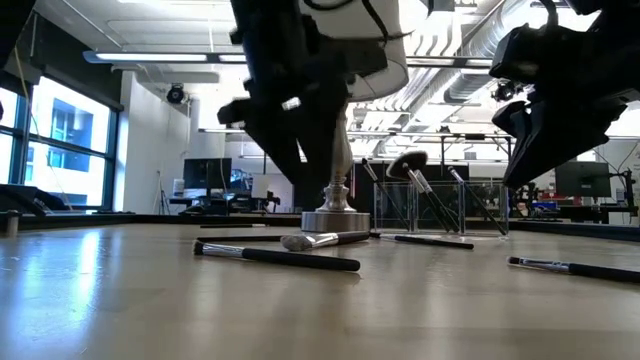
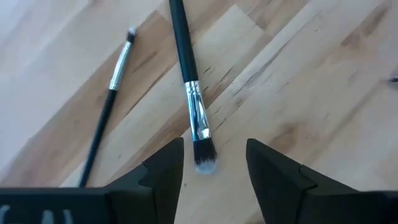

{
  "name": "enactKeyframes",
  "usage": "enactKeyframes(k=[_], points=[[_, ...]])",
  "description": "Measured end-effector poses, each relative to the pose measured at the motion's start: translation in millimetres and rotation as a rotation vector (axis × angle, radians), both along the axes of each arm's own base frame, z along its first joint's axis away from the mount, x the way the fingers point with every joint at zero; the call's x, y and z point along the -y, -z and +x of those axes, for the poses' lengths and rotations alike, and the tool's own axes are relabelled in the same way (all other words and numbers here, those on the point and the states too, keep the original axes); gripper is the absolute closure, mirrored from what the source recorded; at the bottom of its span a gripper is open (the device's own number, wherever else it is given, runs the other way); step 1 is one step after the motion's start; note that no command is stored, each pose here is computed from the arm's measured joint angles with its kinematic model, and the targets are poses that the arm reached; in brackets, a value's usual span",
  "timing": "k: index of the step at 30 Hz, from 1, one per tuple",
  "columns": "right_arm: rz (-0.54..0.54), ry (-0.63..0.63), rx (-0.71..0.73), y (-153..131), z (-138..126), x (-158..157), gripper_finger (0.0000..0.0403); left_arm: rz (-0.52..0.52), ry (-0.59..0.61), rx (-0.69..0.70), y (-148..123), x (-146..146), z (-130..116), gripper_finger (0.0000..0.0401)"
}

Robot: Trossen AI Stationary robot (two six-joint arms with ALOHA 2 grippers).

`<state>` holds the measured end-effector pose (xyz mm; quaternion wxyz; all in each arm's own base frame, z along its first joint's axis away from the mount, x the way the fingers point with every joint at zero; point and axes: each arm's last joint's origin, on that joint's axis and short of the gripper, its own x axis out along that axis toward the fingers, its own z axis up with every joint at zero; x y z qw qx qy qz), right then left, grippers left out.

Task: Put items in baskets/containers
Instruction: Put the foundation brush into the transparent organizer

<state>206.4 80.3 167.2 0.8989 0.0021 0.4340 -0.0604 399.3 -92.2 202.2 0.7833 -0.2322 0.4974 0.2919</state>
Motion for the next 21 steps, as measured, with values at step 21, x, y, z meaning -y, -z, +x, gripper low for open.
enactKeyframes(k=[21], points=[[0.035, -0.014, -0.004, -0.1, 0.3, -1.3, 0.04, -0.082, -0.05, -0.072, 37.6, 4.5, 8.9, 0.0225]])
